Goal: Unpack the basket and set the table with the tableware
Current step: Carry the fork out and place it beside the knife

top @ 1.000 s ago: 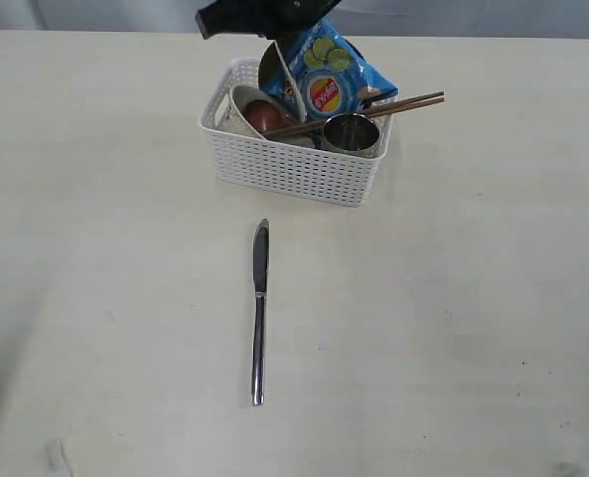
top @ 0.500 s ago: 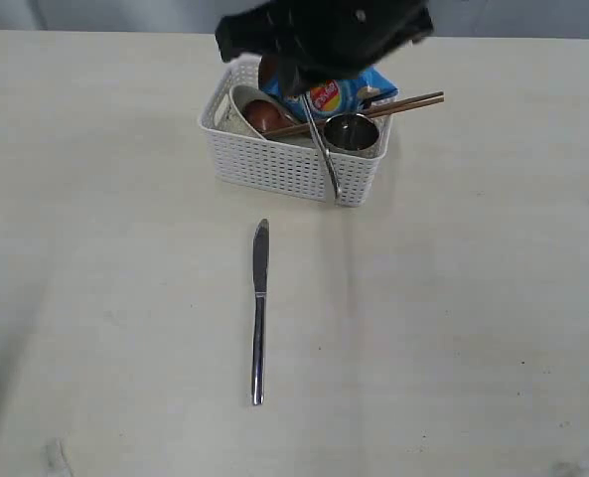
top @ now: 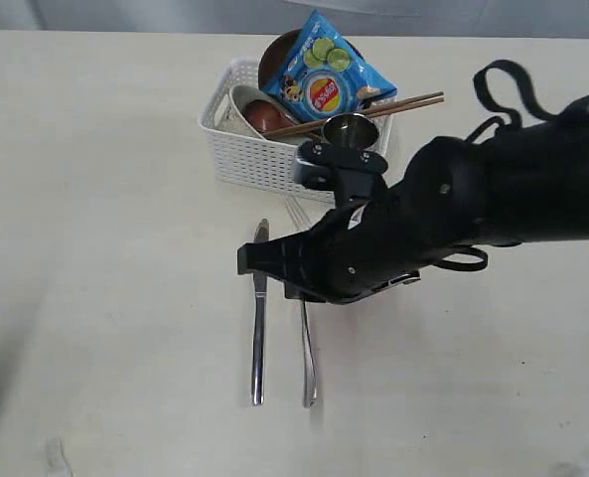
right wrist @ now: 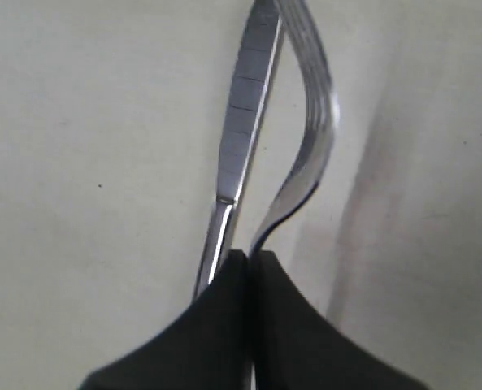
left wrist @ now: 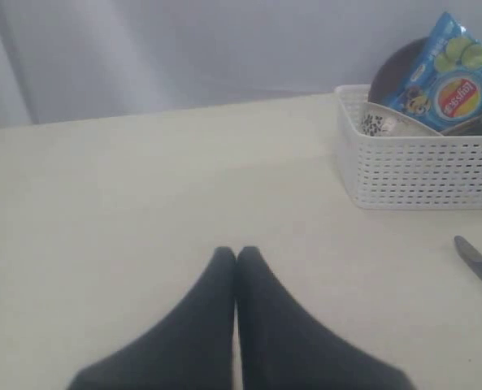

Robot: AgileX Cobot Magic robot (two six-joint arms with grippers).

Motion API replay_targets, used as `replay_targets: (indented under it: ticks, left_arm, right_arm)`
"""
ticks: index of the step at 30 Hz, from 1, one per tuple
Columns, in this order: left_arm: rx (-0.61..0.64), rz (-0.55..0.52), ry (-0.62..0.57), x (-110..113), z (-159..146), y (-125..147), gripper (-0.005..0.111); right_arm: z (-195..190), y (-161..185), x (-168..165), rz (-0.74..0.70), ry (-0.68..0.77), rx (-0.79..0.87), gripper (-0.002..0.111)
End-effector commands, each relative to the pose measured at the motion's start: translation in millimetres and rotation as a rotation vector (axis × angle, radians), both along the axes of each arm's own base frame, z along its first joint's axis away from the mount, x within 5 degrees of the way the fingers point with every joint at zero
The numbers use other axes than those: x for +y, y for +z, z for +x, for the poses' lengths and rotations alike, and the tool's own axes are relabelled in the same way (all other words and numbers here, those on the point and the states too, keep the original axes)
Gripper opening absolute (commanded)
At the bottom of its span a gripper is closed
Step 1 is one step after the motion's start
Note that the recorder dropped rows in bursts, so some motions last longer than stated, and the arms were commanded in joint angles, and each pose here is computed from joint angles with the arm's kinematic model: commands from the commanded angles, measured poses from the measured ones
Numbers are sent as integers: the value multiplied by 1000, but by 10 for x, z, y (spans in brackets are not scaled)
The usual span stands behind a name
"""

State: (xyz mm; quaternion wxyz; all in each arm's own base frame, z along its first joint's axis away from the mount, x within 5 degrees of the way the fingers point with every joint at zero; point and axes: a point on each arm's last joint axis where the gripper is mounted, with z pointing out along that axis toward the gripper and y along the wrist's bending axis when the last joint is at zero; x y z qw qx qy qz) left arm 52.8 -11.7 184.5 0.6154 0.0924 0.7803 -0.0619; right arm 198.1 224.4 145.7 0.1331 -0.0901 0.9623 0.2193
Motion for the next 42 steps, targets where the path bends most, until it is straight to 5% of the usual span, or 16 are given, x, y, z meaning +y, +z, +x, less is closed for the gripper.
replay_targets:
  ticks: [1, 7, 42]
  left_arm:
    - [-4, -5, 3, 1, 0, -2, 0]
    - [-4, -5, 3, 1, 0, -2, 0]
    - [-4, -5, 3, 1, 0, -2, 0]
  right_arm:
    - [105, -125, 132, -14, 10, 15, 0]
    - [263, -232, 326, -18, 18, 48, 0]
    - [233, -315, 241, -62, 0, 98, 6]
